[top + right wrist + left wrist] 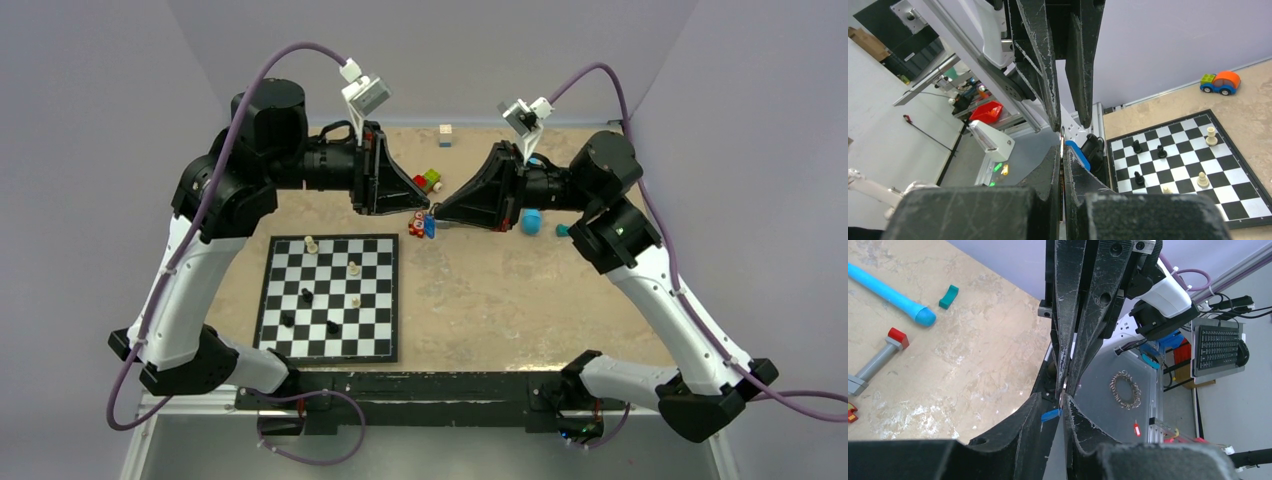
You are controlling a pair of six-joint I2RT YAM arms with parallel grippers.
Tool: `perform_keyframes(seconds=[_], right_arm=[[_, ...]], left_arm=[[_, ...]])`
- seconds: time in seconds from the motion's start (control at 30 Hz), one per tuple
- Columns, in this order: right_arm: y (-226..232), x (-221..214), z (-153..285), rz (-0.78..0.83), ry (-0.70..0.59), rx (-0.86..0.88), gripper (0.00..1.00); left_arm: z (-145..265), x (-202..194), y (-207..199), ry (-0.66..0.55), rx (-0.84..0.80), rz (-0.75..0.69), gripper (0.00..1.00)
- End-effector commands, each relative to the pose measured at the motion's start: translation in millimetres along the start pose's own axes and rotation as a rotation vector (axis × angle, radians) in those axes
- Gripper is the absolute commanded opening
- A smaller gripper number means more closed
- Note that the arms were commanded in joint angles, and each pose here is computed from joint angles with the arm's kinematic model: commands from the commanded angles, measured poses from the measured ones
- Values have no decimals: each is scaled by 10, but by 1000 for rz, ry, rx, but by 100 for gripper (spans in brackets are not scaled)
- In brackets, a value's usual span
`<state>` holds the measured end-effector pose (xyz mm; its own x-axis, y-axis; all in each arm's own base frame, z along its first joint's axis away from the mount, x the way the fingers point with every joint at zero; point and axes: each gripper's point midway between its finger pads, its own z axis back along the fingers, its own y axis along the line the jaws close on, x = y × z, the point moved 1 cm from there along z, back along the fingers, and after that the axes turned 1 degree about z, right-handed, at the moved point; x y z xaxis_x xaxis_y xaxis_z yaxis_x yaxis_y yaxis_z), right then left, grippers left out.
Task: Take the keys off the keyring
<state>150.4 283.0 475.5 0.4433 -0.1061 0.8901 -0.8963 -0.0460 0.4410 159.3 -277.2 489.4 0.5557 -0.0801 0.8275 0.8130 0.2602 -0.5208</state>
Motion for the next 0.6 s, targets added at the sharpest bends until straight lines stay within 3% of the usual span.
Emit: perform_keyframes(seconds=[0.0, 0.57], right_arm=[[167, 127, 38, 81, -38, 30, 0], [165, 195, 11, 79, -58, 37, 0]], left_arm=[[108, 134, -154, -58, -18, -40, 26], [64, 94, -182, -38, -60, -21, 23]])
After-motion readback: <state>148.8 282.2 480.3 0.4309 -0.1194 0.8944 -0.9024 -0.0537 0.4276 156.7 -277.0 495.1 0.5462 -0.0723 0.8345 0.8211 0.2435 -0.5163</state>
